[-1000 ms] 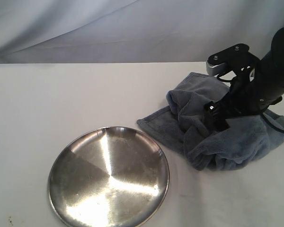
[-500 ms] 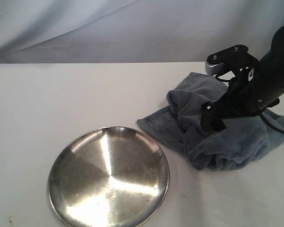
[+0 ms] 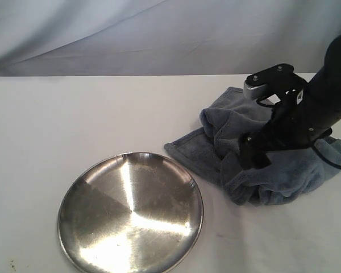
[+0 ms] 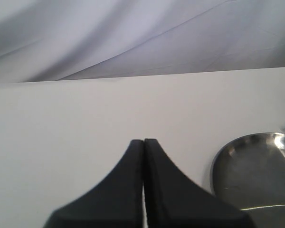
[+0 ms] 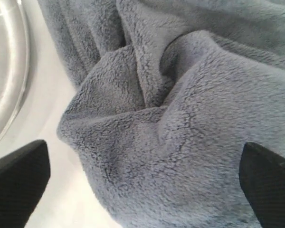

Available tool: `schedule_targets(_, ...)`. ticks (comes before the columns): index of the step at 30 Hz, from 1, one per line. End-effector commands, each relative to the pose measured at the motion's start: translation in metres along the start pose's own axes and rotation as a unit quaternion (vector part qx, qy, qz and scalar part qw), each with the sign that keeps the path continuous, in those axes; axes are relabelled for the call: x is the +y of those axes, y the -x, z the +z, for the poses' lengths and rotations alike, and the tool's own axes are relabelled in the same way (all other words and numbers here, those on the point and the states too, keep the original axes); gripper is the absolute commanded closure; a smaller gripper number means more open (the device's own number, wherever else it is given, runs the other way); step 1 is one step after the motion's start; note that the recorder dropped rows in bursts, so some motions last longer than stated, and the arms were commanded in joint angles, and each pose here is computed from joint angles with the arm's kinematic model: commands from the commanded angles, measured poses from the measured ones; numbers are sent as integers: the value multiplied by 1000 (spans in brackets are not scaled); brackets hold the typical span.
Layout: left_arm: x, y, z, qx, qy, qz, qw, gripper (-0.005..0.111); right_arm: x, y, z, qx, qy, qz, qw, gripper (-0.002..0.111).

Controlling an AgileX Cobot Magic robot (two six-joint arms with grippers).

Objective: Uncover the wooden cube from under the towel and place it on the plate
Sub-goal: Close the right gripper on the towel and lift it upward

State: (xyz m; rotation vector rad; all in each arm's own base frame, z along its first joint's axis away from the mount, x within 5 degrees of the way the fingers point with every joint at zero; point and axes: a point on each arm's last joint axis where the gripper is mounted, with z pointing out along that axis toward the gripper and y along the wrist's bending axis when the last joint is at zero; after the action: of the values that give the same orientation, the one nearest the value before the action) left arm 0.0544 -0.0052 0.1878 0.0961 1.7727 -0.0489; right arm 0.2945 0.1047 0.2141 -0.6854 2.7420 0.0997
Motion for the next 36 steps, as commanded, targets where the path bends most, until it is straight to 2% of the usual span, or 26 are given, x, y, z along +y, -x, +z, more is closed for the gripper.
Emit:
schedule_targets(1, 0, 0, 0, -4, -2, -1, 1000, 107, 2, -1, 17, 9, 15, 8, 1000, 6)
schedule_targets(6, 0, 0, 0, -4, -2, -1, 1000, 107, 2, -2, 27, 24, 19, 12, 999, 9)
schedule_targets(9, 0, 0, 0, -4, -2, -1, 1000, 107, 2, -2, 27, 25, 19, 12, 999, 15)
schedule_targets(12, 0, 0, 0, -4, -2, -1, 1000, 107, 1, -4, 27, 36, 13, 1, 999, 30)
schedule_targets(19, 0, 0, 0, -4, -2, -1, 1000, 107, -1, -6, 27, 48, 2, -14, 999, 74)
schedule_targets(28, 0, 0, 0, -4, -2, -1, 1000, 107, -1, -6, 27, 48, 2, -14, 999, 108)
schedule_targets(36, 0, 0, 0, -4, -2, -1, 1000, 107, -1, -3, 13, 23, -2, -19, 1000, 108)
